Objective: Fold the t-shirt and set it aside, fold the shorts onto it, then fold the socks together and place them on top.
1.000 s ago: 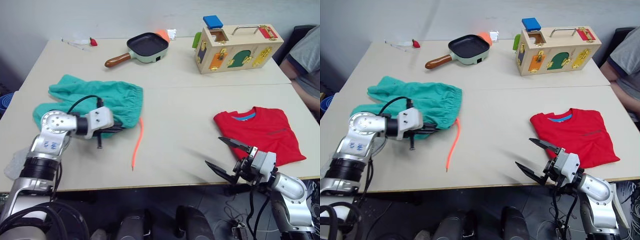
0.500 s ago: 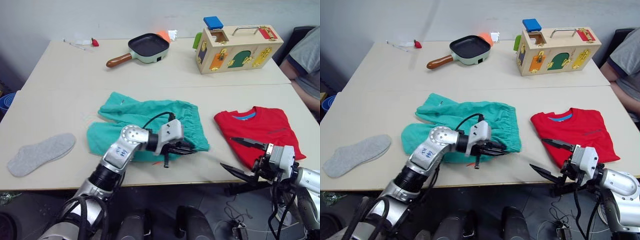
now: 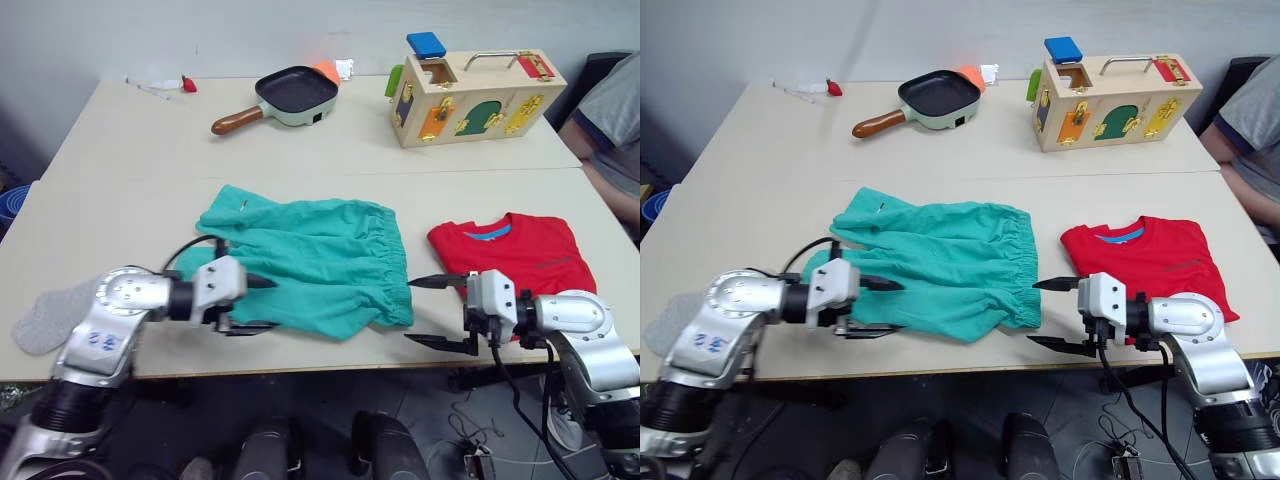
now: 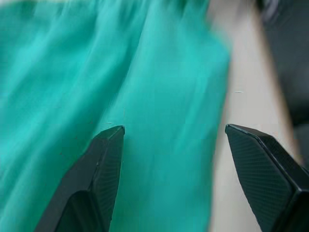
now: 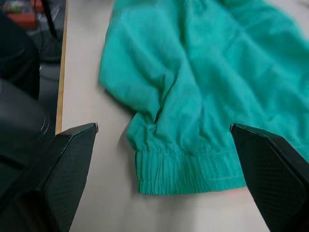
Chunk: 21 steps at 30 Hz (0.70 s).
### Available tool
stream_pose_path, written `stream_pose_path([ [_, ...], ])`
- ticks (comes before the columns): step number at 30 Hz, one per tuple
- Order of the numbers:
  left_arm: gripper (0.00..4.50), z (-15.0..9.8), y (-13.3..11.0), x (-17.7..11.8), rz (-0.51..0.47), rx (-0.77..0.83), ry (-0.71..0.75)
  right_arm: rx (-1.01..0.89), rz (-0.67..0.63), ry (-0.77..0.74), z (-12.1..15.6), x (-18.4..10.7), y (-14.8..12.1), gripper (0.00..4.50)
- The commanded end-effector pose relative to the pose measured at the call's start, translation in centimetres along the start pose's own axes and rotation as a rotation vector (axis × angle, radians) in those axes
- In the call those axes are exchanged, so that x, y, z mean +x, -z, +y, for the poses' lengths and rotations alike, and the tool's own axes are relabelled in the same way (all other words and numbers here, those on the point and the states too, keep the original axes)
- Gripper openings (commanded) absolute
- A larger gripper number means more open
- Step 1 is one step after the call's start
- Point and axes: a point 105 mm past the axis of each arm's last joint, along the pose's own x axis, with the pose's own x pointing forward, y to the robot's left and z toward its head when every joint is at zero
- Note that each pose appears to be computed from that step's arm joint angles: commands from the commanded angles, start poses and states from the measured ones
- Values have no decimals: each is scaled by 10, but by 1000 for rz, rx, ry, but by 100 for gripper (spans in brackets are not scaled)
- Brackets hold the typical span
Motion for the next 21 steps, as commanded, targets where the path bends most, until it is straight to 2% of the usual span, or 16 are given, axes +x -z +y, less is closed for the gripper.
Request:
stream_pose_path([
  [1,448,9,13,-25,72,84,-70,-59,8,-15,-1,14,-4,450],
  [6,448,8,48,-44,155,42,-119,-108,2,57,-6,31,-8,450],
  [10,450,13,73,-48,221,-8,-181,-155,-2,112,-9,40,-8,355],
  [14,358,13,83,-50,233,-49,-173,-194,-48,106,-5,46,-14,210],
  [19,200,0,78,-47,177,-136,-92,-213,-52,133,-10,38,-16,30],
  [20,166,-3,76,-47,166,-149,-70,-215,-53,133,-11,35,-17,0],
  [21,138,-5,75,-47,158,-157,-56,-216,-54,133,-12,33,-17,0],
])
